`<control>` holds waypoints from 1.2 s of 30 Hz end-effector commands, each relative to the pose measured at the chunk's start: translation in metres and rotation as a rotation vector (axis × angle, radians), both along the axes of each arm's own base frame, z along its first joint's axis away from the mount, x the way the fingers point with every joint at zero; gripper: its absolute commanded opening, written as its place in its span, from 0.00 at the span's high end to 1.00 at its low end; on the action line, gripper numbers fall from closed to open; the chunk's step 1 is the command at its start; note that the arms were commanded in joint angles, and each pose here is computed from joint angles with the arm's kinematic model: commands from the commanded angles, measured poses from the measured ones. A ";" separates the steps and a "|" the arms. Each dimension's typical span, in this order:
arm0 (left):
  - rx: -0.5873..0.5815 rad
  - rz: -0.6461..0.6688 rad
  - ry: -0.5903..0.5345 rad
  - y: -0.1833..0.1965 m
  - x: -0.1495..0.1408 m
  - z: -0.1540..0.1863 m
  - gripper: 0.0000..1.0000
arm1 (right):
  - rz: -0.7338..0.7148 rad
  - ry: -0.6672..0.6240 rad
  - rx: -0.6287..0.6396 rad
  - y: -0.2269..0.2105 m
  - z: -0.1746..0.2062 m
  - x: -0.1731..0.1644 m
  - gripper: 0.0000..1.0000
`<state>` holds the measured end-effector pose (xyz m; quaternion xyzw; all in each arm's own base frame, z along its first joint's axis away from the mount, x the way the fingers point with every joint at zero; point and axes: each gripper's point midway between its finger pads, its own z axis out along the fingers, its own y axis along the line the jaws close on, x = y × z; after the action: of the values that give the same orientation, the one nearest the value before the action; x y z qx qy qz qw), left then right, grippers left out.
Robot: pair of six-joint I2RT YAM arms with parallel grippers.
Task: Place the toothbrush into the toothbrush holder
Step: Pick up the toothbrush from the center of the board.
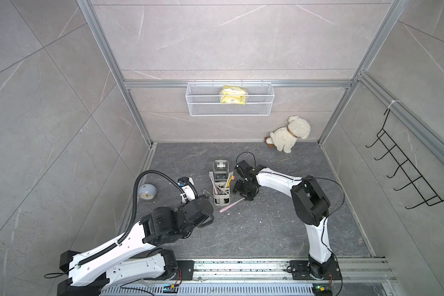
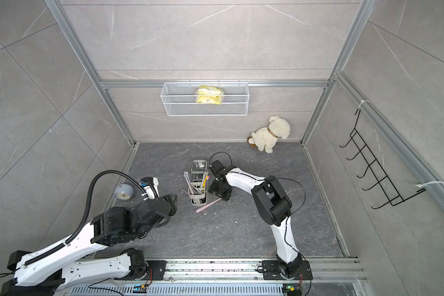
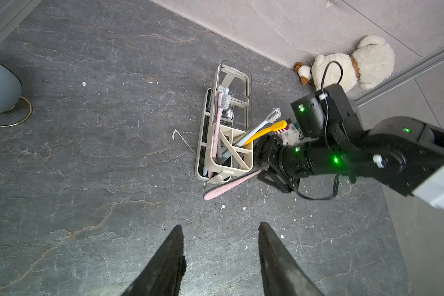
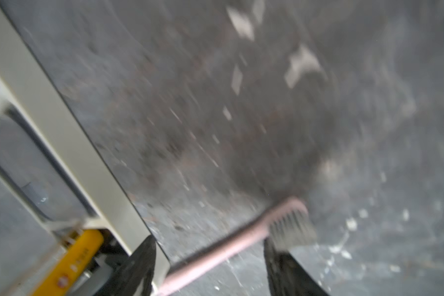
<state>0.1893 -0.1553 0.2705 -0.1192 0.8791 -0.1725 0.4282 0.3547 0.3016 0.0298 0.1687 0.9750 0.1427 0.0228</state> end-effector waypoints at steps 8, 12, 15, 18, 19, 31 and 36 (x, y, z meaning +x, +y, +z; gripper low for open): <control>-0.046 0.041 -0.070 0.015 0.001 0.011 0.51 | 0.163 0.238 -0.296 -0.047 -0.042 -0.031 0.69; -0.054 0.029 -0.072 0.019 -0.002 0.011 0.51 | 0.217 0.257 -0.372 -0.062 -0.050 -0.035 0.82; -0.074 0.027 -0.073 0.024 -0.005 0.010 0.52 | 0.285 0.244 -0.458 -0.077 -0.049 -0.031 0.85; -0.092 0.035 -0.073 0.028 -0.007 0.007 0.52 | 0.341 0.194 -0.514 -0.088 -0.044 -0.025 0.87; -0.094 0.036 -0.072 0.029 -0.007 0.006 0.52 | 0.360 0.181 -0.507 -0.087 -0.045 -0.024 0.87; -0.020 -0.001 -0.016 -0.006 0.002 0.005 0.52 | 0.495 -0.078 -0.324 -0.063 0.010 -0.016 0.33; 0.014 -0.010 -0.009 -0.024 0.009 0.009 0.52 | 0.473 -0.122 -0.225 -0.054 0.040 -0.065 0.28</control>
<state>0.1949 -0.1703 0.2610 -0.1112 0.8870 -0.1516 0.4218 0.3085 0.2283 0.0419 -0.0745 0.9965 -0.0058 0.0381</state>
